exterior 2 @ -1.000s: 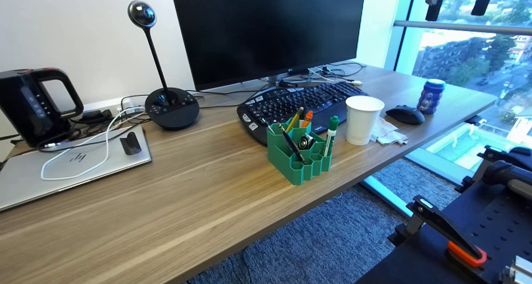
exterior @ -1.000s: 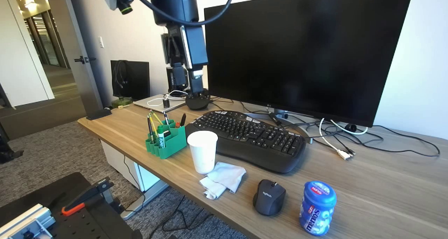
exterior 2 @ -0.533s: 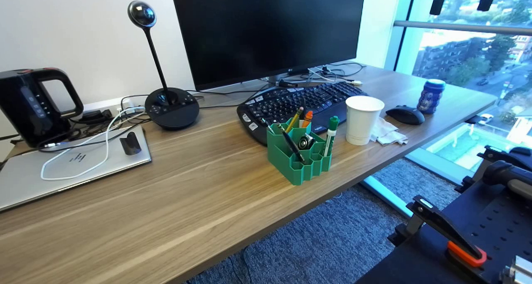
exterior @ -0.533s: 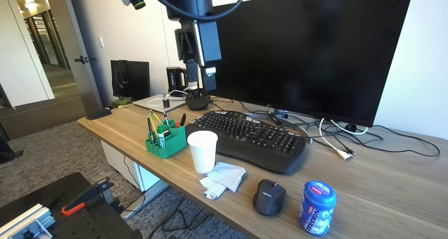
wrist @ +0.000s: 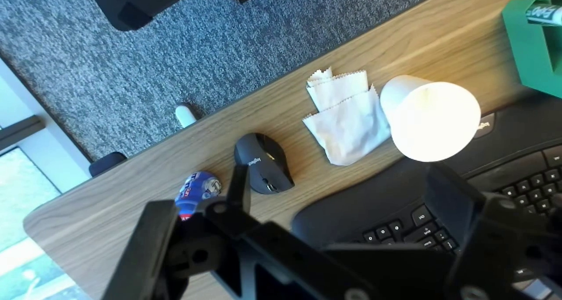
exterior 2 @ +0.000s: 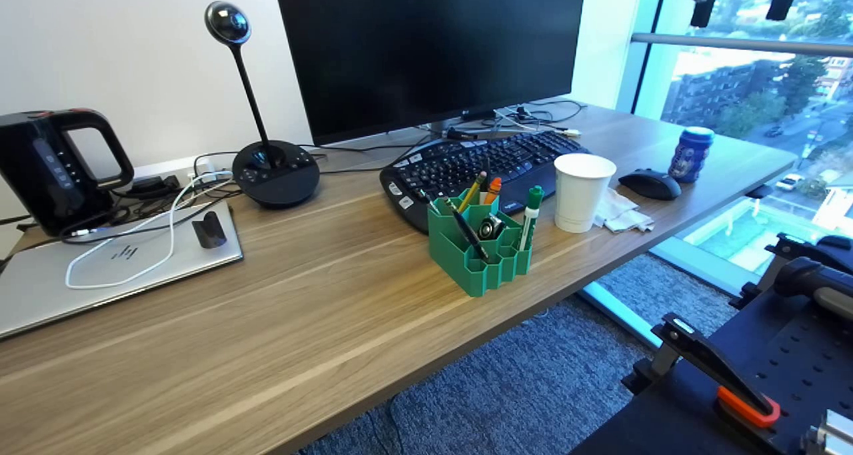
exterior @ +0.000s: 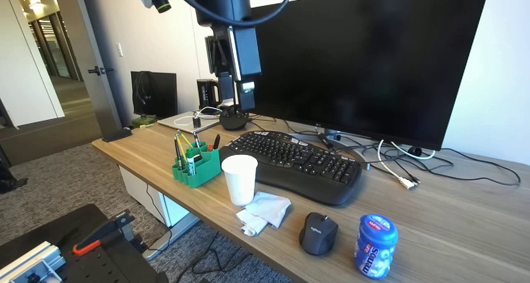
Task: Move the blue bottle to the left
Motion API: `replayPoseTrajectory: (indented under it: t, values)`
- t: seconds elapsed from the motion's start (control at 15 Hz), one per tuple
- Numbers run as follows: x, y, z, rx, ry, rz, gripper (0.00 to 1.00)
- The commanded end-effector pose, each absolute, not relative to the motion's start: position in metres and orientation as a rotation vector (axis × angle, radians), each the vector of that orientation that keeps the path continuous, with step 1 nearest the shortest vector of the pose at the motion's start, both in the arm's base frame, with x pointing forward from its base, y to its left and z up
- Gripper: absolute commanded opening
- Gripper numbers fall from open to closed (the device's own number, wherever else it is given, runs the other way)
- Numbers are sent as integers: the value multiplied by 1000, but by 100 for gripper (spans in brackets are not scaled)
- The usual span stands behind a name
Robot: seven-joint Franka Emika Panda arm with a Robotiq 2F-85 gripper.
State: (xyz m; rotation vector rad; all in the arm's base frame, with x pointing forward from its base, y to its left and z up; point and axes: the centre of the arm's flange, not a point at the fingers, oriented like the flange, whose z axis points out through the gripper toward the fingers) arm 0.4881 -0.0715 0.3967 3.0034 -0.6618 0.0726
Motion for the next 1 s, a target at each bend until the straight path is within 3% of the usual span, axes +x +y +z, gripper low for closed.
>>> replayPoseTrajectory:
  t: [0.0,0.93]
  values:
    - [491,-86,398,3014,-616,42,100]
    - [532,-233,384,2876,-916,-20,100]
